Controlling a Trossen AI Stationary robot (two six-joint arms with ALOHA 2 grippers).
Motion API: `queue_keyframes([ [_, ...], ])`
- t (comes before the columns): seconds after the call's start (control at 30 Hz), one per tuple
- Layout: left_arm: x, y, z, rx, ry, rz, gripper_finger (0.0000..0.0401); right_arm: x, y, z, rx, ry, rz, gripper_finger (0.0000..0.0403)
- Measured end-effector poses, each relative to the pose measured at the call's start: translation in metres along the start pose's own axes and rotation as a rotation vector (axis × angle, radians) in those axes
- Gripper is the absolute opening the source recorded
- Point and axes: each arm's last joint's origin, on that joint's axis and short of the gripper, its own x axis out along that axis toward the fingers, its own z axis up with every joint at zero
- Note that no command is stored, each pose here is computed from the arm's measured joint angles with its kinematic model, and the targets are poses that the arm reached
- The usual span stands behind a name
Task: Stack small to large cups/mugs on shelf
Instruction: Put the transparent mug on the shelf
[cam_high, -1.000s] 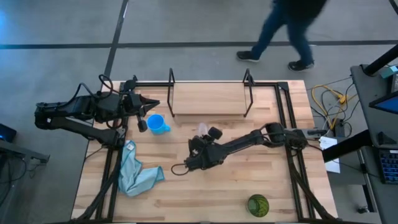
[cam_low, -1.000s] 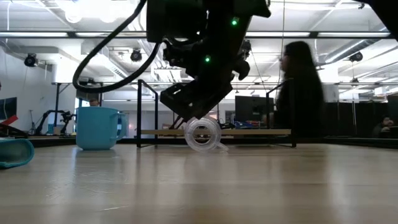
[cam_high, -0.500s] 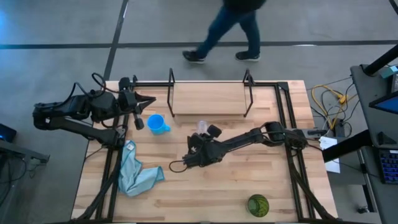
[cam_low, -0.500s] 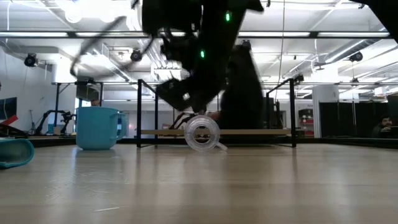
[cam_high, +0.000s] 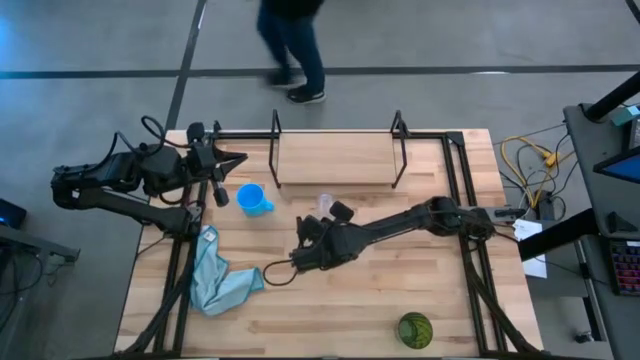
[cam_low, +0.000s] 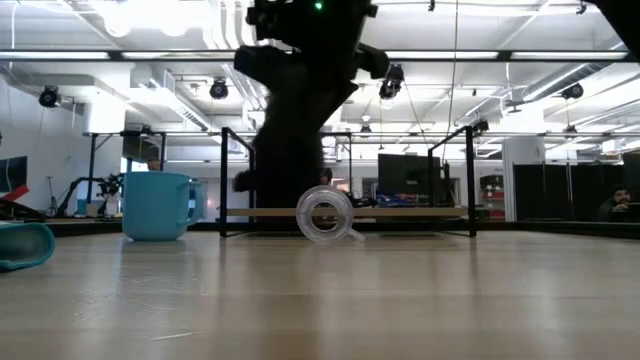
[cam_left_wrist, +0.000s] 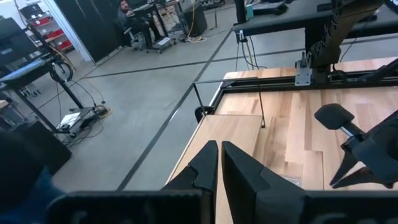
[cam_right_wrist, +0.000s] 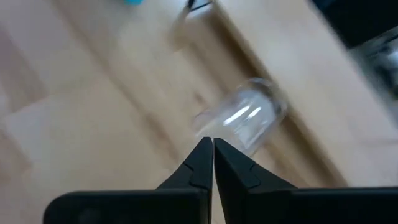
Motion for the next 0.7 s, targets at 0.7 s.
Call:
queue_keyframes([
  [0.7, 0.038, -0.029, -0.028, 0.007, 0.264, -0.041, 0.0008, -0.054, -0.067, 0.043, 0.129, 0.141, 0.137, 0.0068],
])
